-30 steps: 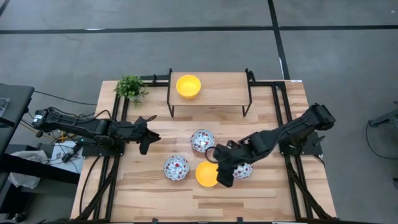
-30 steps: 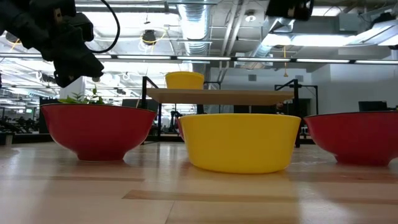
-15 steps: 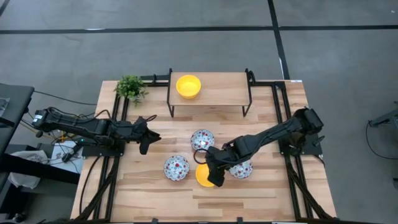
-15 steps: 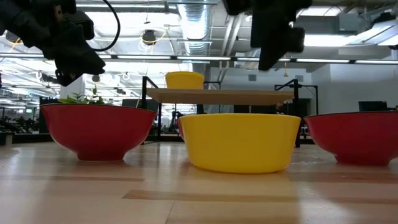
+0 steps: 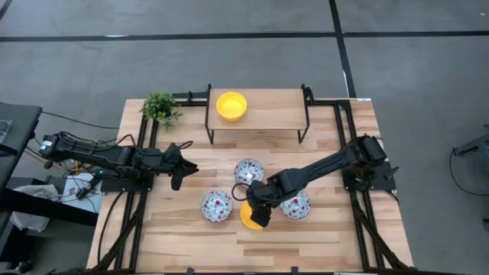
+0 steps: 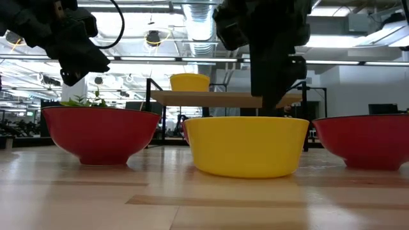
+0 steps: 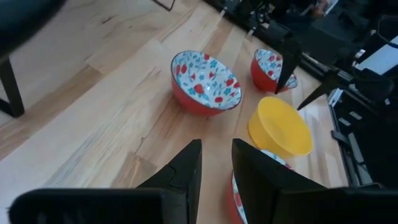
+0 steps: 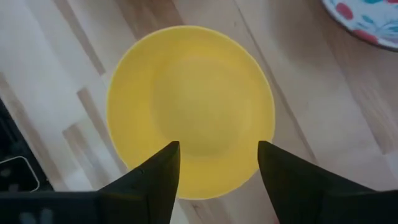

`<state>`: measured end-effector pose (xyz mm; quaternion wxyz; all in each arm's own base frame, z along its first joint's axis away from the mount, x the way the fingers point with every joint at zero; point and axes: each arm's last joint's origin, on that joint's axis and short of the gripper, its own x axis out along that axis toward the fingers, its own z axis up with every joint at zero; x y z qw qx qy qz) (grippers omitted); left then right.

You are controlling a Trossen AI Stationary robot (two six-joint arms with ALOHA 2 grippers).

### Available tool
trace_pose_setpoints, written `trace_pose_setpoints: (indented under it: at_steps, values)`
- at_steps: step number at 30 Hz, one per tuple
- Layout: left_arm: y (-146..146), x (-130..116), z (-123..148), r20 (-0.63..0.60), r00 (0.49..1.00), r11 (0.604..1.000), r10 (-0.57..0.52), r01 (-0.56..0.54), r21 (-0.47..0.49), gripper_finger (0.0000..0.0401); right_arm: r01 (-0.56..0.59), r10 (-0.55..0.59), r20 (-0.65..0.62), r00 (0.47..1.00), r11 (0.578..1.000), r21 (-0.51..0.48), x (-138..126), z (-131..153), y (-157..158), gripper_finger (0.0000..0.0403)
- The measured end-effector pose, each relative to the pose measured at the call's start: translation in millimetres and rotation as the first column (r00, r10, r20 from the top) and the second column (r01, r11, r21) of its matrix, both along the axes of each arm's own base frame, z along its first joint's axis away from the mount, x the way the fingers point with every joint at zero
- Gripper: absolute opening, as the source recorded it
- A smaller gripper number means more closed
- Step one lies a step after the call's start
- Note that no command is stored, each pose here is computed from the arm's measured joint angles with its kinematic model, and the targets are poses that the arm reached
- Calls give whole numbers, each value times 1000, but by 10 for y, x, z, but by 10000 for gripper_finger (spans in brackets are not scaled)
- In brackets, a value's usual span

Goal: Pick & Place Mini bowls
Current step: Stack the yellow bowl on top of the yellow bowls on the shelf

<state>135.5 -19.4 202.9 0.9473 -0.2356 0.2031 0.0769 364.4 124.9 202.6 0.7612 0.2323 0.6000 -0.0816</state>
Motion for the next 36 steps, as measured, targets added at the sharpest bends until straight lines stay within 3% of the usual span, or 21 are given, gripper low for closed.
trace_pose_setpoints:
  at_steps: [14, 27, 31, 36]
  values:
    - [-3, 3, 8, 9, 1000, 1000, -9, 9, -6, 88, 23, -24, -22, 999, 999, -42, 16, -78, -37, 183]
    - [-12, 6, 15, 15, 999, 999, -36, 36, -12, 88, 8, -12, -96, 995, 999, -43, 56, -325, -15, 172]
    - [-11, 8, 18, 19, 999, 999, -35, 35, -12, 88, 12, -17, -108, 994, 999, -44, 68, -380, -11, 149]
    - [-12, 8, 18, 19, 999, 999, -35, 36, -12, 88, 12, -17, -103, 995, 999, -42, 66, -361, -12, 90]
